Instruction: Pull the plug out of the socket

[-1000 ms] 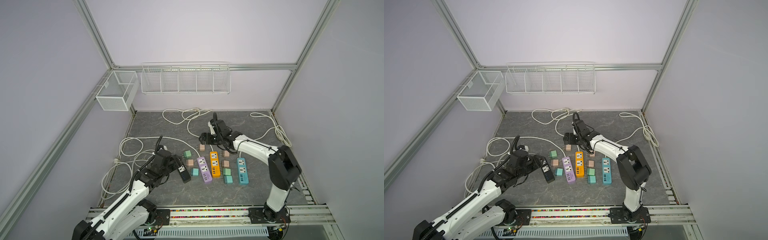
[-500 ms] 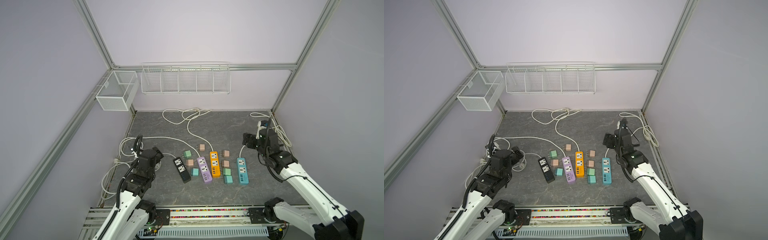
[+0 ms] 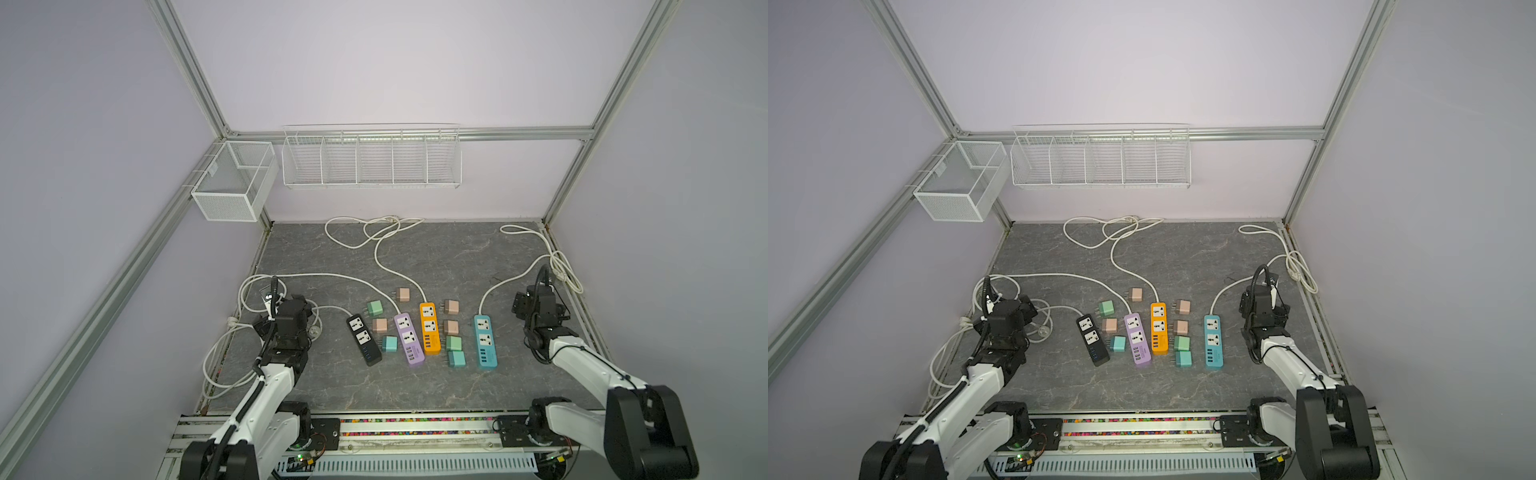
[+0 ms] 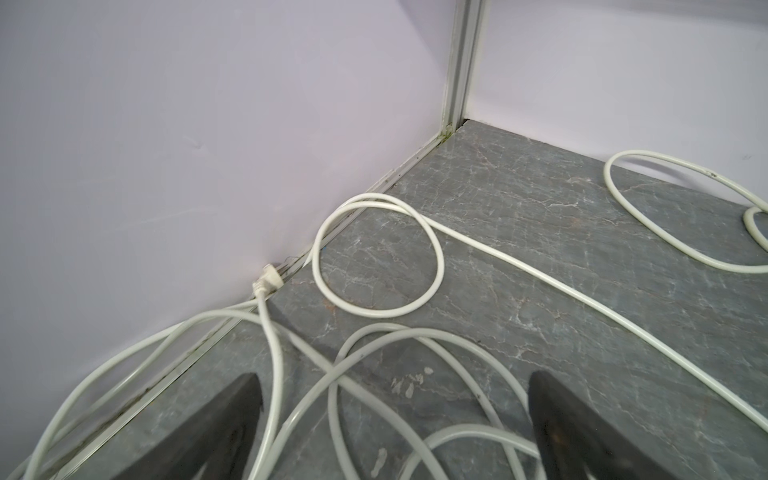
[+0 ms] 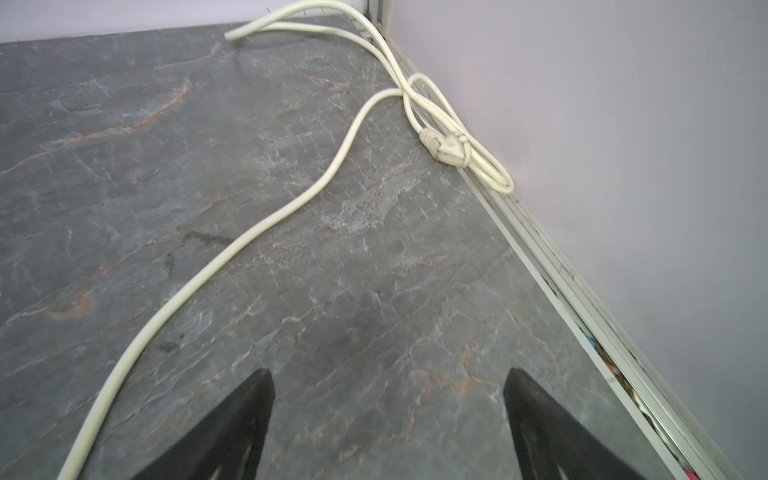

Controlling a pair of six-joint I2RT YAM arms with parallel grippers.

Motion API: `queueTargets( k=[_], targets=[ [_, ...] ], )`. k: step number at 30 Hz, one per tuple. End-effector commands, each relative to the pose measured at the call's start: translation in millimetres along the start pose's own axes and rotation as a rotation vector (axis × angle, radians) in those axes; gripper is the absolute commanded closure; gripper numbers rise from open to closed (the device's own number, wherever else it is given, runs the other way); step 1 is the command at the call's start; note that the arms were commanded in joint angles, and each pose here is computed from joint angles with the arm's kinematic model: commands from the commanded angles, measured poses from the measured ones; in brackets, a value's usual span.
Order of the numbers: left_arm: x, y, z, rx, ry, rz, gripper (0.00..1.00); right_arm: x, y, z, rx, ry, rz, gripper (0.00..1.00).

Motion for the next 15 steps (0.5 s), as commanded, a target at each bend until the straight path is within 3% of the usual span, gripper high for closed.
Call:
queueTargets(
  k=[1,4,9,13,15],
  targets=[
    [-13,10,-21,-0.151,0.001,0.045,0.01,16,15,-19,-0.14,0.006,-0.081,0.11],
    [-26,24,-20,-0.169,0.032,0.059,0.01,30,26,-26,-0.159,-0.032,-0.121,0.11],
    [-48,33,-28,-0.222,0.067,0.159,0.01,54,28,-8,-0.192,-0.093,-0.334,0.11],
    [-72,42,-12,-0.229,0.105,0.278,0.01,59,35,-2,-0.185,-0.109,-0.365,0.11],
    [-77,52,-9,-0.251,0.118,0.257,0.01,57,37,-2,-0.149,-0.097,-0.372,0.11]
  ],
)
Point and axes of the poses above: each gripper's point midway between its finger pads, its own y axis out along the fingers, its own x axis along the line the jaws close on, z = x × y, the point moved 3 cm from there along -y, back along the fingers, and after that the axes turned 12 degrees about y, right-handed, at the moved point
